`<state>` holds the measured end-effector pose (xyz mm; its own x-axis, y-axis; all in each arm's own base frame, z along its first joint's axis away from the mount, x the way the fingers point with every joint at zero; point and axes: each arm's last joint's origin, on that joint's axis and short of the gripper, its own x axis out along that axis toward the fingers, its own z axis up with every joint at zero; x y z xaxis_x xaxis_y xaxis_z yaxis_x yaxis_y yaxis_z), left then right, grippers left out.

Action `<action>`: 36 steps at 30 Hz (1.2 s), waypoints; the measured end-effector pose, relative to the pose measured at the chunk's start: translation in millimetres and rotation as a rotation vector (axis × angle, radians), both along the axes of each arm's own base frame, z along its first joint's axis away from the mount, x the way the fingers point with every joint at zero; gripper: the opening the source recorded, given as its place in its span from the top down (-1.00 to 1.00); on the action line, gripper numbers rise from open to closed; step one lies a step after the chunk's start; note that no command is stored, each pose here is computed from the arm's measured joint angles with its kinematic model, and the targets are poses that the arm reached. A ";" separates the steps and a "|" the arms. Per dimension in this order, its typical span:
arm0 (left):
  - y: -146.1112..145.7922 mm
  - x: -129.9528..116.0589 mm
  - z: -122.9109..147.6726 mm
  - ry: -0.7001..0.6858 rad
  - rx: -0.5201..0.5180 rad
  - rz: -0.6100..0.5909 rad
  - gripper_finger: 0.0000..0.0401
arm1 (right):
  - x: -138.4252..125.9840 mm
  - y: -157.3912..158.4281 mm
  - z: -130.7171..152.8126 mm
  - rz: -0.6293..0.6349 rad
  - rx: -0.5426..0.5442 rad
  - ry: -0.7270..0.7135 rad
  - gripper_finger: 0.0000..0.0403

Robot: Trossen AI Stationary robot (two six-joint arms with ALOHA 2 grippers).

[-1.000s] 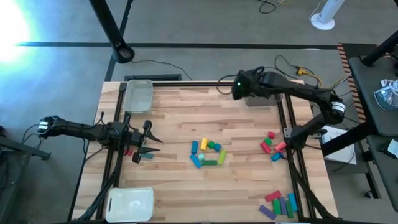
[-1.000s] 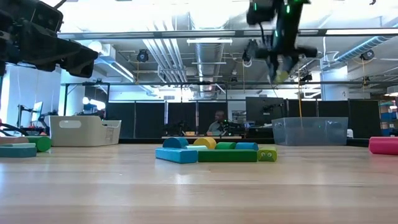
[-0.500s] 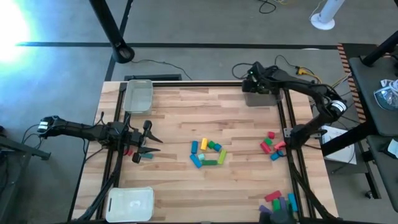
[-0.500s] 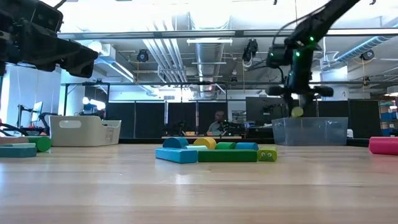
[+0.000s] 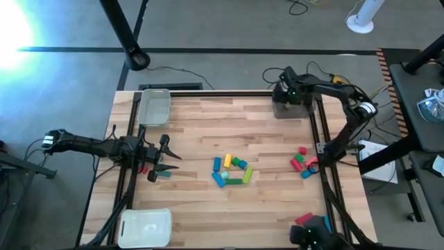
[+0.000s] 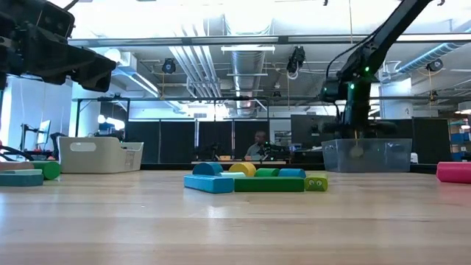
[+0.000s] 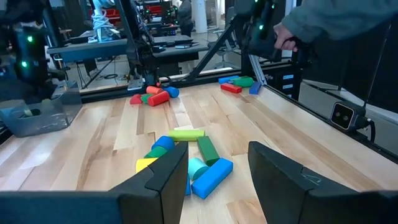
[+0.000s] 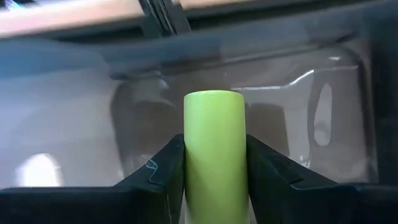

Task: Sort blocks
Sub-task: Put the light green cylindrical block into the black bin, then put the yellow cylindrical block into the black bin

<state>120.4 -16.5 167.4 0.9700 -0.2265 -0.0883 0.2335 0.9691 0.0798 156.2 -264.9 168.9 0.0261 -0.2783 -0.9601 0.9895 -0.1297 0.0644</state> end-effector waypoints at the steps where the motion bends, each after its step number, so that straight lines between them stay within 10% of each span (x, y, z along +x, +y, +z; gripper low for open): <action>1: 0.0 0.0 0.0 0.000 0.000 0.000 0.23 | 0.0 -1.1 -4.2 0.000 0.014 0.004 0.36; 14: 0.0 0.0 0.0 0.000 0.000 0.000 0.23 | 4.3 -10.5 -18.6 0.035 0.077 -0.001 0.04; 25: 0.0 0.0 0.0 0.000 0.000 0.000 0.23 | 3.8 -6.1 44.4 0.074 -0.103 0.050 -0.25; 36: 0.0 0.0 0.0 0.000 0.000 0.000 0.23 | 92.2 123.7 109.3 0.400 -0.329 -0.156 -0.17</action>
<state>120.3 -16.5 167.4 0.9699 -0.2268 -0.0887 0.2339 0.9690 0.0797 248.4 -141.2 278.2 0.3273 -0.5024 -0.8003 0.9328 0.3071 0.1887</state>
